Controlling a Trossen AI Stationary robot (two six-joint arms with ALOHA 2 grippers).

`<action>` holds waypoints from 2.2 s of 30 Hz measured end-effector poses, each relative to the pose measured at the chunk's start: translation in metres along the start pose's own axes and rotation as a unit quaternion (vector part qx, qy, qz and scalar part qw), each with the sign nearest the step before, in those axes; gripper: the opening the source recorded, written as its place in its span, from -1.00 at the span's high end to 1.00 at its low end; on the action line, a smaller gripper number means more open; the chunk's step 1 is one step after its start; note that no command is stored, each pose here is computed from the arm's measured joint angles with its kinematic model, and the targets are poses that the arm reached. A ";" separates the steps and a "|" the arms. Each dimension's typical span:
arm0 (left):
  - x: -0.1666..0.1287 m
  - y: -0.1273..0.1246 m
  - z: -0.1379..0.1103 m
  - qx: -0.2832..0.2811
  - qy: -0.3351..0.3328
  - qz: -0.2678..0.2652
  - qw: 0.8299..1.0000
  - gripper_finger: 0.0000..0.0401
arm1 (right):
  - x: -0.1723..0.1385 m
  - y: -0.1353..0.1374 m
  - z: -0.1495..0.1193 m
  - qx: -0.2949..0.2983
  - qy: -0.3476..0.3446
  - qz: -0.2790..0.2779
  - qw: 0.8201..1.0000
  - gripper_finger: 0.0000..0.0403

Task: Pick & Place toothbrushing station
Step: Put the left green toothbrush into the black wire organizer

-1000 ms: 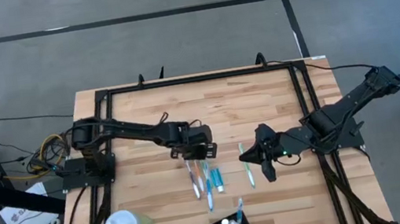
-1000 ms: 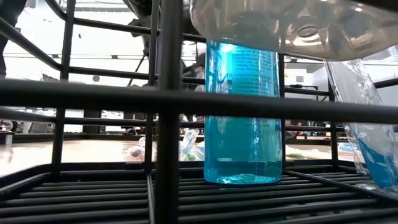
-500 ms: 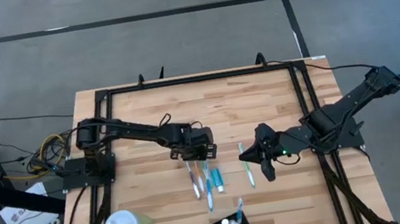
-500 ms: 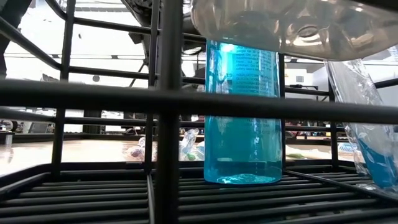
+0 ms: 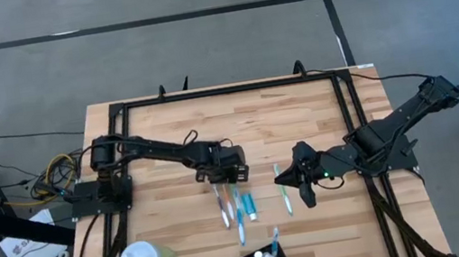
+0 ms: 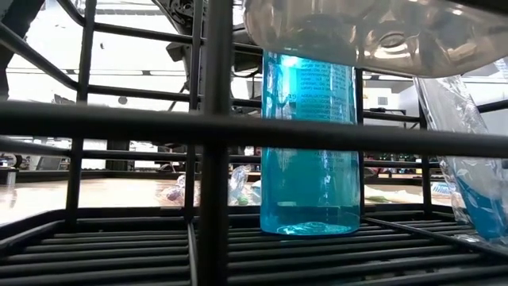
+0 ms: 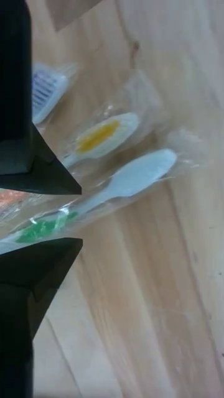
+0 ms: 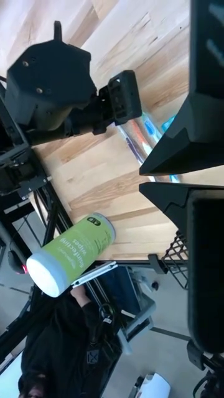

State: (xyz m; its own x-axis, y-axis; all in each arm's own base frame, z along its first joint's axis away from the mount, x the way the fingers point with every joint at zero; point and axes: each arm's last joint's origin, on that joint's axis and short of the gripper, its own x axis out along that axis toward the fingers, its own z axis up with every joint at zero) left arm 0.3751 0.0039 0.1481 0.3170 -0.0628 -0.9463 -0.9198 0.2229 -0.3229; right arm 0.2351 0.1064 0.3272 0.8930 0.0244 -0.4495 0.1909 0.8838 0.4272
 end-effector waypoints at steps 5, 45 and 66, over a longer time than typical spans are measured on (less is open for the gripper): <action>0.000 0.000 0.001 0.007 0.000 -0.001 1.000 0.42 | 0.000 0.000 0.000 -0.002 0.000 0.000 1.000 0.89; 0.007 -0.001 -0.003 0.070 -0.032 0.009 0.997 0.93 | 0.003 -0.005 0.004 -0.007 0.003 -0.003 1.000 0.89; -0.014 -0.026 -0.014 0.142 -0.081 -0.023 0.986 0.96 | 0.001 -0.001 0.001 -0.012 0.007 0.005 1.000 0.89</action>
State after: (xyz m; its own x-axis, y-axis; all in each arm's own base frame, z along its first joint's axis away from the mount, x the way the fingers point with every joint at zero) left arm 0.3914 -0.0143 0.1699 0.4111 0.0717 -0.9088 -0.8088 0.4886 -0.3273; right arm 0.2358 0.1049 0.3267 0.8885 0.0393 -0.4572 0.1728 0.8943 0.4127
